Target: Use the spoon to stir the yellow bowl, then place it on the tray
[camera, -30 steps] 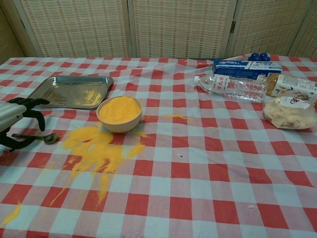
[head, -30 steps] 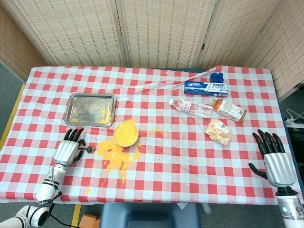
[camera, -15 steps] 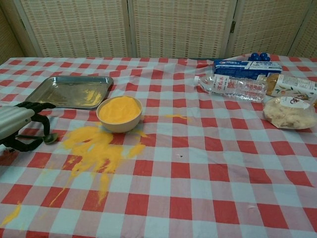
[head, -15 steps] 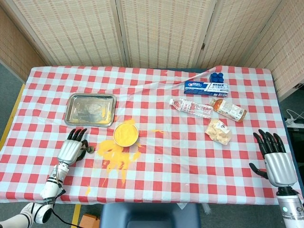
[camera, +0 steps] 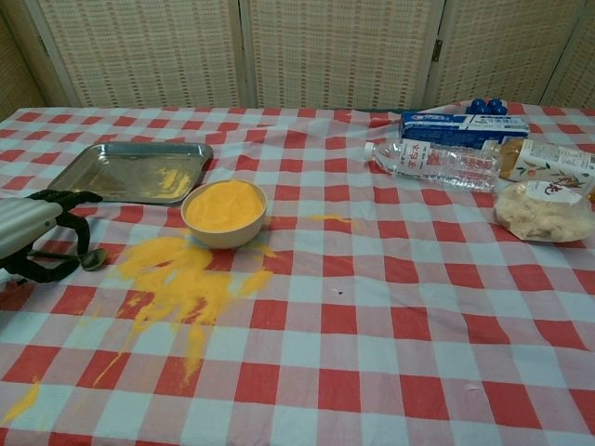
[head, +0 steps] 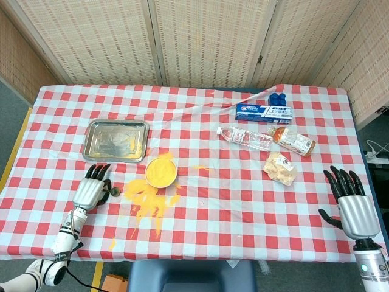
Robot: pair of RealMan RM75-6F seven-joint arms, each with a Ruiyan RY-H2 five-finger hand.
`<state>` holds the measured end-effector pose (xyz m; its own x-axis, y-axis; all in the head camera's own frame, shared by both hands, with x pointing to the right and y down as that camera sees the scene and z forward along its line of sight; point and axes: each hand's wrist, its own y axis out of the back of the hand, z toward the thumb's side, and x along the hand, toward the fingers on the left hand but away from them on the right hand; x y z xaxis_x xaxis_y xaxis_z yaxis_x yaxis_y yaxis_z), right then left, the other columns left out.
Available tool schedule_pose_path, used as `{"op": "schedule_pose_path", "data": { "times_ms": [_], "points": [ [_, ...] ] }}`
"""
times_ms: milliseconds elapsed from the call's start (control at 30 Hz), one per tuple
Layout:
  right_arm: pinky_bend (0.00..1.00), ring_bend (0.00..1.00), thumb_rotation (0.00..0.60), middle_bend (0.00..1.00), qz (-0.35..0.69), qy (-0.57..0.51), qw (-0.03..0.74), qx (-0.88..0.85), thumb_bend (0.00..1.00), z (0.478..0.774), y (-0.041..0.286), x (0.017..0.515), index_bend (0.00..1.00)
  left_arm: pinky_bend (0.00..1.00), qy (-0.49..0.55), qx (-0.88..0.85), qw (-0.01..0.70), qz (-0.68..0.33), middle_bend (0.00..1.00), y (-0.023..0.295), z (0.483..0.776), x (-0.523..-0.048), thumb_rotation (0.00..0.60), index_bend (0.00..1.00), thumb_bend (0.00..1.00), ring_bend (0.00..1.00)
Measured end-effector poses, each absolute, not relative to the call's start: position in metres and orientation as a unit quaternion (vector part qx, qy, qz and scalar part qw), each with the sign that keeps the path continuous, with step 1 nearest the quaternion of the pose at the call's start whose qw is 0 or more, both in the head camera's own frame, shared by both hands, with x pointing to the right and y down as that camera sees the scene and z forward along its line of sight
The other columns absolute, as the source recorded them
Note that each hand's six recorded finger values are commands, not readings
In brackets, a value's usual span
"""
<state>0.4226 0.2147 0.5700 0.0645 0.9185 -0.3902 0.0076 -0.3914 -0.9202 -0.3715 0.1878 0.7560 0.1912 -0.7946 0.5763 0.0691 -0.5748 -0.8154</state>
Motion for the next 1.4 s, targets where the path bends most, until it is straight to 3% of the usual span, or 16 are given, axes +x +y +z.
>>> {"op": "schedule_pose_path", "data": {
  "times_ms": [567,1033,1400],
  "points": [
    [0.0,0.0,0.6,0.0,0.569,-0.378,0.4,-0.611,0.11,0.57,0.215,0.422,0.0,0.05,0.288,-0.672,0.378,-0.568,0.07,0.185,0.749,-0.373,0.6,0.67,0.51,0.0],
    [0.0,0.0,0.6,0.0,0.563,-0.38,0.4,-0.616,0.11,0.567,0.216,0.421,0.0,0.05,0.321,-0.667,0.41,-0.532,0.09,0.18,0.724,-0.359,0.6,0.68,0.51,0.0],
    [0.0,0.0,0.6,0.0,0.555,-0.382,0.398,-0.622,0.1,0.563,0.217,0.419,0.0,0.05,0.309,-0.669,0.448,-0.507,0.09,0.169,0.711,-0.316,0.6,0.68,0.51,0.0]
  ]
}}
